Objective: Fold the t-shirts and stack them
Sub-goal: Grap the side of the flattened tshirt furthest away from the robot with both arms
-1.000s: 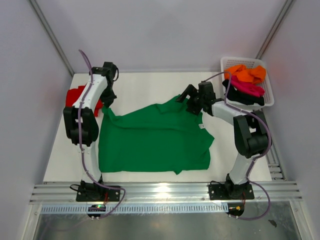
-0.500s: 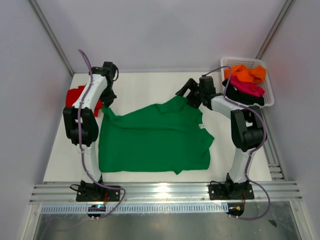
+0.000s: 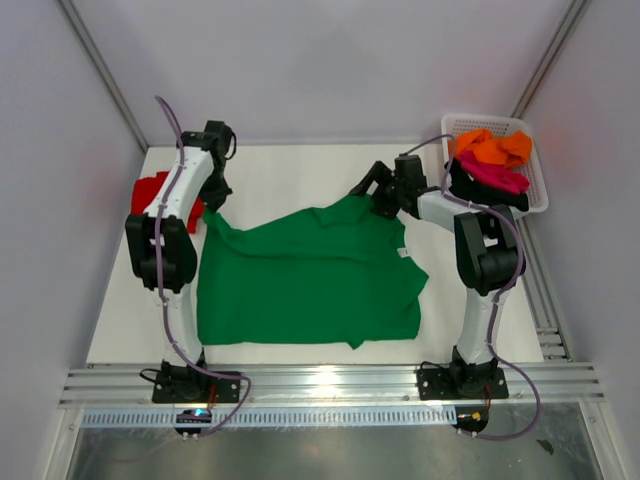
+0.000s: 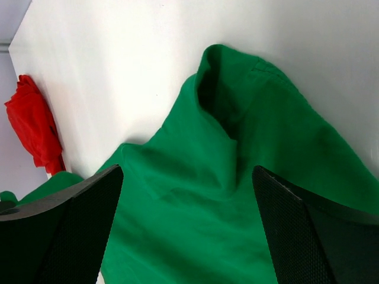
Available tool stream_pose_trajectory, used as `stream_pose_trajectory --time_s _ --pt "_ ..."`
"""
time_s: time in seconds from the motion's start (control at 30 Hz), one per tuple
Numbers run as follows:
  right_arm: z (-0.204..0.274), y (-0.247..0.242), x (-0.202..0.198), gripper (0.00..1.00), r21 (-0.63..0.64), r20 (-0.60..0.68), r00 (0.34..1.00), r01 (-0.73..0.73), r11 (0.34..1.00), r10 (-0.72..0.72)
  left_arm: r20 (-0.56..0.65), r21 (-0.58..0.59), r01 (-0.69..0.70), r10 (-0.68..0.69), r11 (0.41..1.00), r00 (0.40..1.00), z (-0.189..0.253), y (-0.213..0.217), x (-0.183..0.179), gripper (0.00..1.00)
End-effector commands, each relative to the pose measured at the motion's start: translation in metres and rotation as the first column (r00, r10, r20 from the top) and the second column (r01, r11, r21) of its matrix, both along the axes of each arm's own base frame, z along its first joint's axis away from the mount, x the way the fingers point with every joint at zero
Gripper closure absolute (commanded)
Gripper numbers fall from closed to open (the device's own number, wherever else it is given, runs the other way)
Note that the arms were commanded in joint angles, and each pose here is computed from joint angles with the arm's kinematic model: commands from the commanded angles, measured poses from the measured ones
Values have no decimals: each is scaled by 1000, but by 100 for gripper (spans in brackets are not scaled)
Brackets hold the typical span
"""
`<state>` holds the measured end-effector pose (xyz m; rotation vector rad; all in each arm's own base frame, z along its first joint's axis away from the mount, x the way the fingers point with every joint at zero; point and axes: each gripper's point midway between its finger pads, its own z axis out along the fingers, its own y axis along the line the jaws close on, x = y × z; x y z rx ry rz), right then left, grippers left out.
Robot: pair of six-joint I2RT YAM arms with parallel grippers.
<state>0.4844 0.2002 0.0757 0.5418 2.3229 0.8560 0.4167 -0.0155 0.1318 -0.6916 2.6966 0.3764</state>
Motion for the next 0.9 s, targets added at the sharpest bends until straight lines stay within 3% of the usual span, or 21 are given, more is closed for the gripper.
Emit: stream_pose_trajectory --time_s 0.0,0.73,0.83,0.87 --pt "12 2 15 6 4 55 998 -11 1000 11 76 11 -7 6 1000 997 28 2 4 100" --pt "-3 7 30 14 12 36 999 -32 999 32 64 51 -19 16 999 998 27 9 2 100" --pt "-4 7 31 18 7 42 998 -41 999 41 65 51 -19 16 999 998 28 9 2 100" --pt "-5 8 31 24 7 40 998 -46 999 46 64 51 -19 16 999 998 28 9 1 100"
